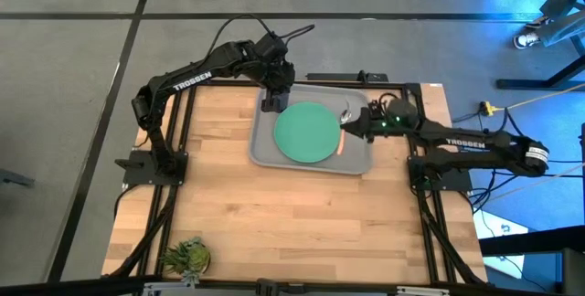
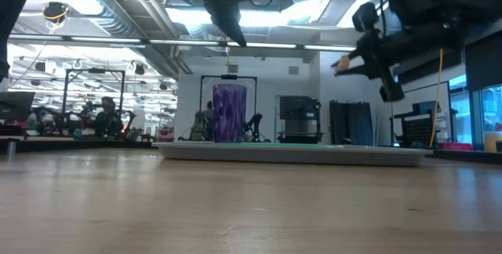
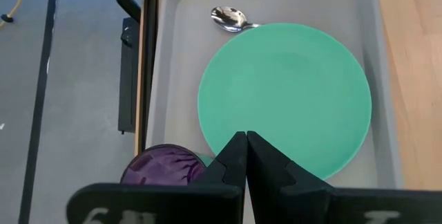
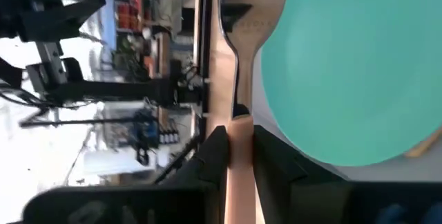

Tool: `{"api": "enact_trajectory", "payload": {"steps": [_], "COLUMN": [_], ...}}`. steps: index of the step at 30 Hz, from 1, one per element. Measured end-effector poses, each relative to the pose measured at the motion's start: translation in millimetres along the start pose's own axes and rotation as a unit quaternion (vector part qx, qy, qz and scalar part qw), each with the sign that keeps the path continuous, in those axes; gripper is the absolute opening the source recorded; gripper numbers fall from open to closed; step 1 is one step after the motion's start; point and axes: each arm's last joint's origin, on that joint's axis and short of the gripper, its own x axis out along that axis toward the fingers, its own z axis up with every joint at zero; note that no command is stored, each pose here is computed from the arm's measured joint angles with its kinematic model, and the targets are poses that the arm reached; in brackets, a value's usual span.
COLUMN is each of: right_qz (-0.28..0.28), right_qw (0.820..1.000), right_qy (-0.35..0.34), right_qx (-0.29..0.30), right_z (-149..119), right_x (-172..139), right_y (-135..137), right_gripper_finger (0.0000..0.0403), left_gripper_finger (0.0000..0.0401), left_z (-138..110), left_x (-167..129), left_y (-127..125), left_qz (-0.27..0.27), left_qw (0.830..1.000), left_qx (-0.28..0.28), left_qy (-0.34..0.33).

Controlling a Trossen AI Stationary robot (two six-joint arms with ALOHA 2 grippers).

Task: Pick and place plate/cup/fork/spoon on tray
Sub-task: Put the yellow fork on the gray tray to the right of the yellow spoon

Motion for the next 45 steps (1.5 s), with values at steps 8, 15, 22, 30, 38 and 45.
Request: {"api": "enact_trajectory", "payload": {"steps": [8,15,22,30,38,45], "right_qz": [0.012,-0.02,-0.049,-0.066,-0.088,-0.134], "right_qw": [0.999,0.999,0.997,0.994,0.992,0.986], "right_qy": [-0.021,-0.016,-0.034,-0.055,-0.062,-0.061], "right_qx": [0.027,0.039,0.056,0.066,0.066,0.075], "right_z": [-12.3,-19.8,-21.7,-18.4,-17.4,-19.7], "right_x": [-8.9,-13.5,-20.1,-24.9,-26.3,-28.0], "right_y": [-40.1,-66.1,-88.2,-98.8,-103.5,-112.0], "right_gripper_finger": [0.0053,0.0053,0.0053,0.0053,0.0053,0.0053], "left_gripper_finger": [0.0,0.0,0.0,0.0,0.0,0.0], "left_z": [0.0,0.3,0.3,1.5,3.5,3.5], "left_x": [0.0,0.0,0.0,0.0,-0.1,-0.1], "left_y": [0.0,-0.3,-0.4,0.4,1.5,1.5], "left_qz": [0.0,-0.004,-0.005,-0.001,0.005,0.005], "left_qw": [1.0,1.0,1.0,1.0,1.0,1.0], "left_qx": [0.0,0.0,0.0,0.001,0.0,0.0], "left_qy": [0.0,-0.003,-0.003,-0.01,-0.02,-0.02]}}
